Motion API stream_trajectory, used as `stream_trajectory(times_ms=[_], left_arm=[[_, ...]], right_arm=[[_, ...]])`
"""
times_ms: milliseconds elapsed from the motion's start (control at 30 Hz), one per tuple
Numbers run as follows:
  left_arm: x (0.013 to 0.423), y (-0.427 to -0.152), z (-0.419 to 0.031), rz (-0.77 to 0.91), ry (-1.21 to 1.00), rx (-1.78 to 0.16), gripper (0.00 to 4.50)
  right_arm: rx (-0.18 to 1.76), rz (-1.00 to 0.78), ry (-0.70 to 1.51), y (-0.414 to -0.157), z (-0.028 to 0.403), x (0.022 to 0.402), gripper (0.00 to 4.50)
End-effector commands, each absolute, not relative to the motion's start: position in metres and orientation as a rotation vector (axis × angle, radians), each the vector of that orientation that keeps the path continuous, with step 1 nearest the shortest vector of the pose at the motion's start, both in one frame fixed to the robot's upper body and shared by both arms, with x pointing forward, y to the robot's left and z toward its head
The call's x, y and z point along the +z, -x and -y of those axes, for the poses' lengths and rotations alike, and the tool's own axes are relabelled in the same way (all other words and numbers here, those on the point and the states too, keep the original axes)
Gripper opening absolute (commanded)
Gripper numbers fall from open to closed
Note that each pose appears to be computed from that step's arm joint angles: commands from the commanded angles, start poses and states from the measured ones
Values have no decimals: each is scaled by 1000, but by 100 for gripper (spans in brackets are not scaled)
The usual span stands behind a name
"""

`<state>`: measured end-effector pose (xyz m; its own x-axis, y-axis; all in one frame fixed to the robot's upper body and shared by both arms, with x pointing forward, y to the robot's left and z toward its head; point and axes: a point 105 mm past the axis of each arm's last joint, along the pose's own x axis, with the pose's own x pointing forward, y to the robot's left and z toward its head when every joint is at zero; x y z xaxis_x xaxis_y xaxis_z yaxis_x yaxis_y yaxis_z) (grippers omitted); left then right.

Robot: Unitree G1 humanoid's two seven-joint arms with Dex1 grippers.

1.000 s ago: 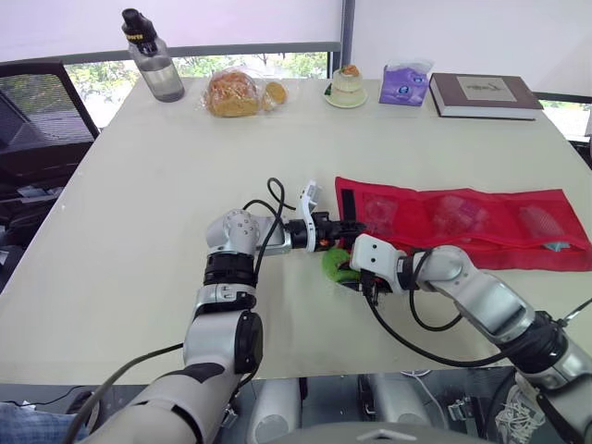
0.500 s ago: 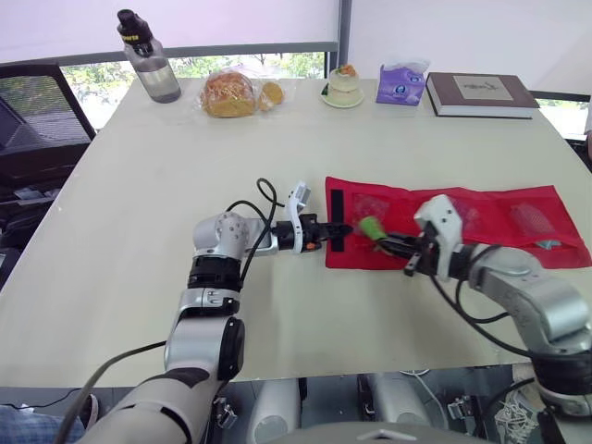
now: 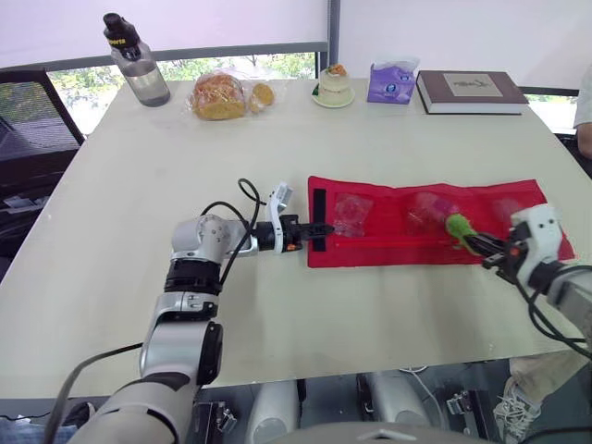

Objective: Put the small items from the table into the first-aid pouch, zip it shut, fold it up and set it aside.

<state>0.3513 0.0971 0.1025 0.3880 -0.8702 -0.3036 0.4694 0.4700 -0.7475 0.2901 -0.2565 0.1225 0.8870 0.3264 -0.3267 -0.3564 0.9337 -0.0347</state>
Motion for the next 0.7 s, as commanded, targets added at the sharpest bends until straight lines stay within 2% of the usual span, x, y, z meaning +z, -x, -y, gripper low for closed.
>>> stream_trajectory(times_ms=[33, 133, 300, 467, 700], left_arm=[[96, -352, -129, -767, 573, -819, 0], [97, -349, -149, -766, 539, -780, 0], [98, -349, -188, -745, 465, -696, 0], [106, -355, -212, -706, 436, -643, 0], [106, -353, -205, -709, 424, -667, 0]], right_arm=[[135, -304, 194, -289, 317, 133, 7], [-35, -300, 264, -291, 355, 136, 7], [-150, -285, 334, -294, 380, 140, 7], [-179, -270, 366, -300, 385, 140, 7], [-152, -210, 362, -306, 376, 147, 7]])
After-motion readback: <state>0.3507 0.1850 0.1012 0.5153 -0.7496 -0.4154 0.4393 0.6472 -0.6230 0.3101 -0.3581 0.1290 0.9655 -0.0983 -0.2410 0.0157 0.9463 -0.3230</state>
